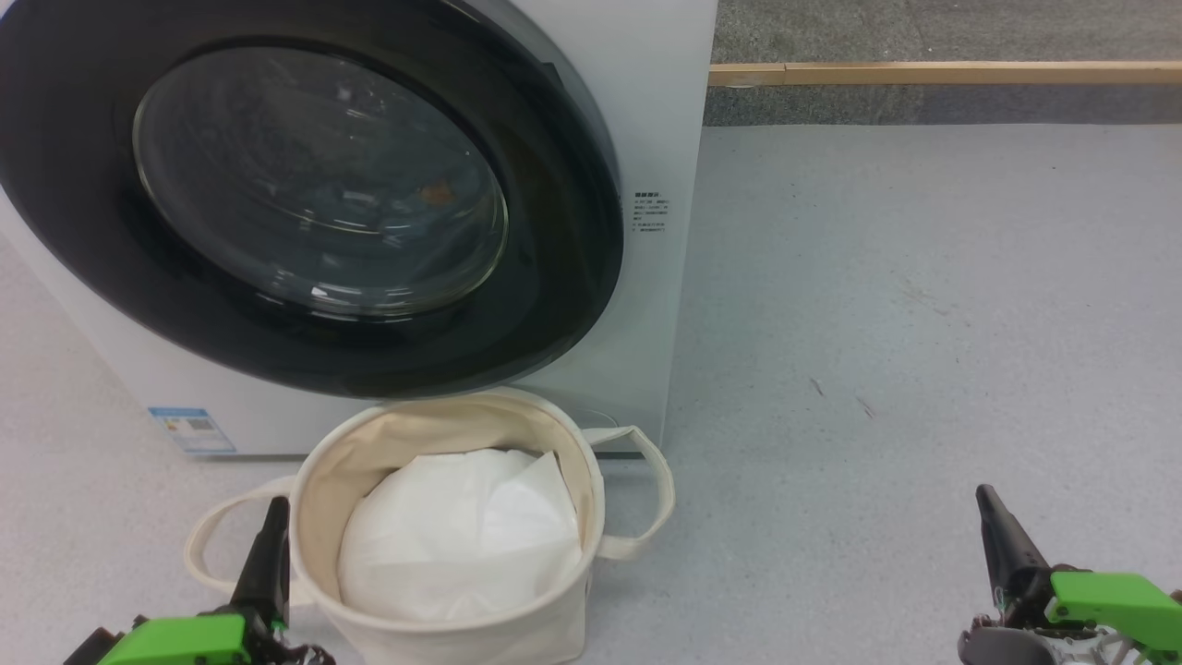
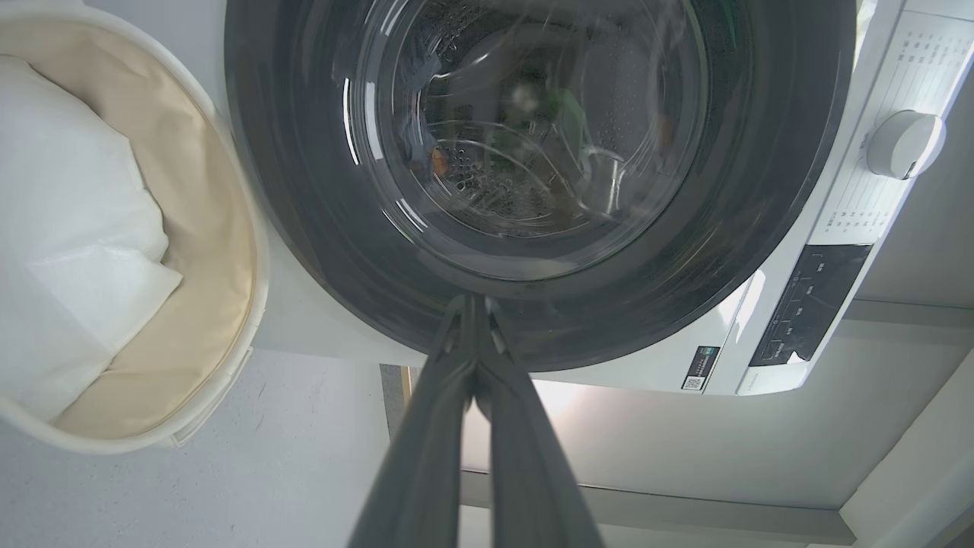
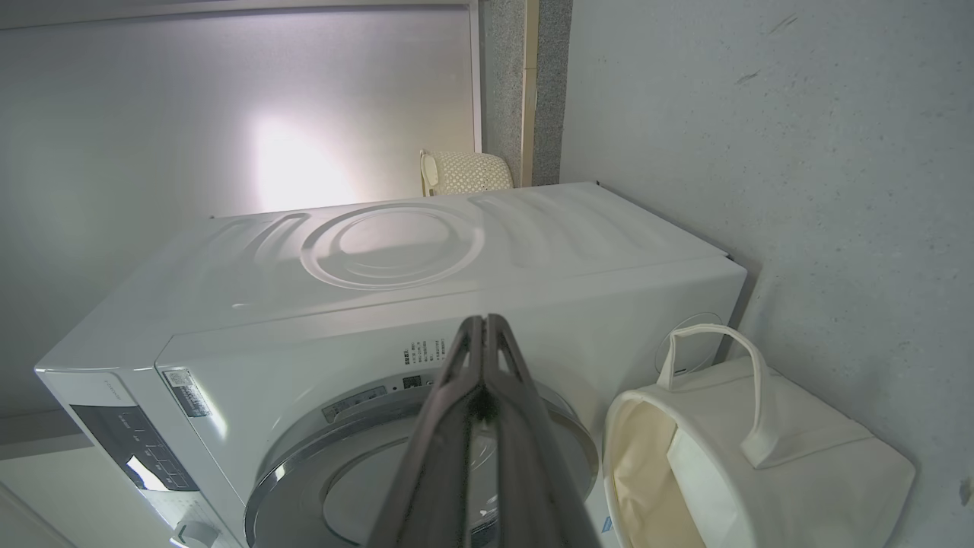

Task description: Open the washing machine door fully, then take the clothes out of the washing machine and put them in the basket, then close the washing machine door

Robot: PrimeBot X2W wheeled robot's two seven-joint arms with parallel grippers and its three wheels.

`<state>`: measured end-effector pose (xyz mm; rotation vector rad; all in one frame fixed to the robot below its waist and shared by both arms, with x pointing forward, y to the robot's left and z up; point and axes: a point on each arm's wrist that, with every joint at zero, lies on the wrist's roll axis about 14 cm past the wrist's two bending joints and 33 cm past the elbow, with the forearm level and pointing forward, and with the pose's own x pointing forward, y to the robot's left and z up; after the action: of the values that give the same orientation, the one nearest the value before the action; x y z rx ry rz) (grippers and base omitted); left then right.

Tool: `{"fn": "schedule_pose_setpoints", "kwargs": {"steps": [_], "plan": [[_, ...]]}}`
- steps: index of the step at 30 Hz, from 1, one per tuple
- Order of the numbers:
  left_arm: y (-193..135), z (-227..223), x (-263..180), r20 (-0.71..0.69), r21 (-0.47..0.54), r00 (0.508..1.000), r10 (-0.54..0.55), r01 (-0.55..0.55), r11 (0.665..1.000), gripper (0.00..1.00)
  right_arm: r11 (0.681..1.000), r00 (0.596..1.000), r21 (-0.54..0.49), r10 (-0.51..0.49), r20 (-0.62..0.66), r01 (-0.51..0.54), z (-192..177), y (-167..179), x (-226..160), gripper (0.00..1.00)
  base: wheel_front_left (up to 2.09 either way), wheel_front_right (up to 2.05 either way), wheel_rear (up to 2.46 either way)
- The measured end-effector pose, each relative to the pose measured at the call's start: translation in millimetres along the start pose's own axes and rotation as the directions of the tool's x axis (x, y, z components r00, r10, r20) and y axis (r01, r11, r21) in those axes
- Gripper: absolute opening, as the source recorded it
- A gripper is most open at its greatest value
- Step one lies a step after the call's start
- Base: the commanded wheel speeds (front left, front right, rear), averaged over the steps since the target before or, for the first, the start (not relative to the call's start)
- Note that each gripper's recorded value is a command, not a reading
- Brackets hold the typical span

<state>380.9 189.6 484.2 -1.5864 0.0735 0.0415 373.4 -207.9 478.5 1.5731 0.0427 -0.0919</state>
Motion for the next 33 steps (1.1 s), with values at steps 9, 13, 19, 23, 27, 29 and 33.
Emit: {"fn": "schedule_pose_setpoints", "kwargs": {"steps": [9,13,19,23,27,29,33], "plan": [[0.0,0.0,0.0,0.0,0.0,1.0,0.0,0.0,1.0,0.0,1.0,1.0,0.0,0.0,0.0,0.0,0.0,0.0,0.0,0.0,0.0,0.0,0.0],[0.0,0.0,0.0,0.0,0.0,1.0,0.0,0.0,1.0,0.0,1.0,1.0,0.0,0.0,0.0,0.0,0.0,0.0,0.0,0.0,0.0,0.0,0.0],[0.0,0.0,0.0,0.0,0.0,1.0,0.0,0.0,1.0,0.0,1.0,1.0,0.0,0.0,0.0,0.0,0.0,0.0,0.0,0.0,0.0,0.0,0.0],[0.0,0.0,0.0,0.0,0.0,1.0,0.0,0.0,1.0,0.0,1.0,1.0,0.0,0.0,0.0,0.0,0.0,0.0,0.0,0.0,0.0,0.0,0.0],[0.0,0.0,0.0,0.0,0.0,1.0,0.0,0.0,1.0,0.0,1.0,1.0,0.0,0.0,0.0,0.0,0.0,0.0,0.0,0.0,0.0,0.0,0.0],[0.0,0.0,0.0,0.0,0.0,1.0,0.0,0.0,1.0,0.0,1.0,1.0,0.0,0.0,0.0,0.0,0.0,0.0,0.0,0.0,0.0,0.0,0.0],[0.0,0.0,0.0,0.0,0.0,1.0,0.0,0.0,1.0,0.0,1.0,1.0,0.0,0.0,0.0,0.0,0.0,0.0,0.0,0.0,0.0,0.0,0.0]]}}
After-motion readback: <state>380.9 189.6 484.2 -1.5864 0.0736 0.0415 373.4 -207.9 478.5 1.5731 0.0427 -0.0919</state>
